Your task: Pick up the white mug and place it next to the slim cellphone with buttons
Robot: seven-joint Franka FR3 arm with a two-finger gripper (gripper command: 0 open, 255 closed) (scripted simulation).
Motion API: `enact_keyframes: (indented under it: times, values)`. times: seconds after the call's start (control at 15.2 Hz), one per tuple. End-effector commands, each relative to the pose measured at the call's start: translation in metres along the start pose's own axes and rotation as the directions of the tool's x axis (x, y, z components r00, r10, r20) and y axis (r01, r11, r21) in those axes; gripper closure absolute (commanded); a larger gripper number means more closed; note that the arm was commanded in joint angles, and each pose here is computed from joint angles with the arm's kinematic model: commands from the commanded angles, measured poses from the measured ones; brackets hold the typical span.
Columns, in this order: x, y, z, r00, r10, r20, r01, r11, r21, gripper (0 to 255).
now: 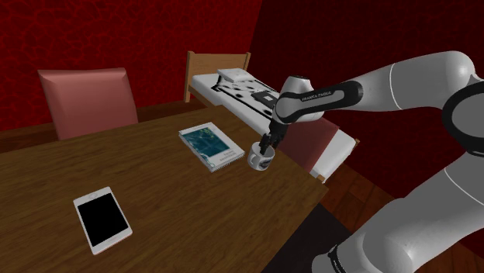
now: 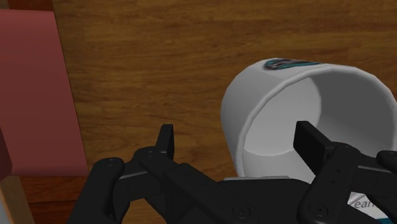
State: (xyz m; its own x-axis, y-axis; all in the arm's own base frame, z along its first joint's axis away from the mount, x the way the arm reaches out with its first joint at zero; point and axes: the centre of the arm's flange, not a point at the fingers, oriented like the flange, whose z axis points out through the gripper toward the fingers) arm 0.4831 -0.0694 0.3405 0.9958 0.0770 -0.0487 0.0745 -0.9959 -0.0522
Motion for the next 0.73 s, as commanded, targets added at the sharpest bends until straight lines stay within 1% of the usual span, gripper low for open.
enact_keyframes:
  times: [0.0, 0.33, 0.4, 0.66]
  values:
    - [0.0000, 0.0003, 0.0011, 1.000, 0.000, 0.000, 0.000, 1.000, 0.000, 0]
    - [0.0000, 0.0003, 0.0010, 1.000, 0.000, 0.000, 0.000, 1.000, 0.000, 0]
    - [0.0000, 0.0003, 0.0010, 1.000, 0.000, 0.000, 0.000, 1.000, 0.000, 255]
    - [0.0000, 0.0003, 0.0010, 1.000, 0.000, 0.000, 0.000, 1.000, 0.000, 255]
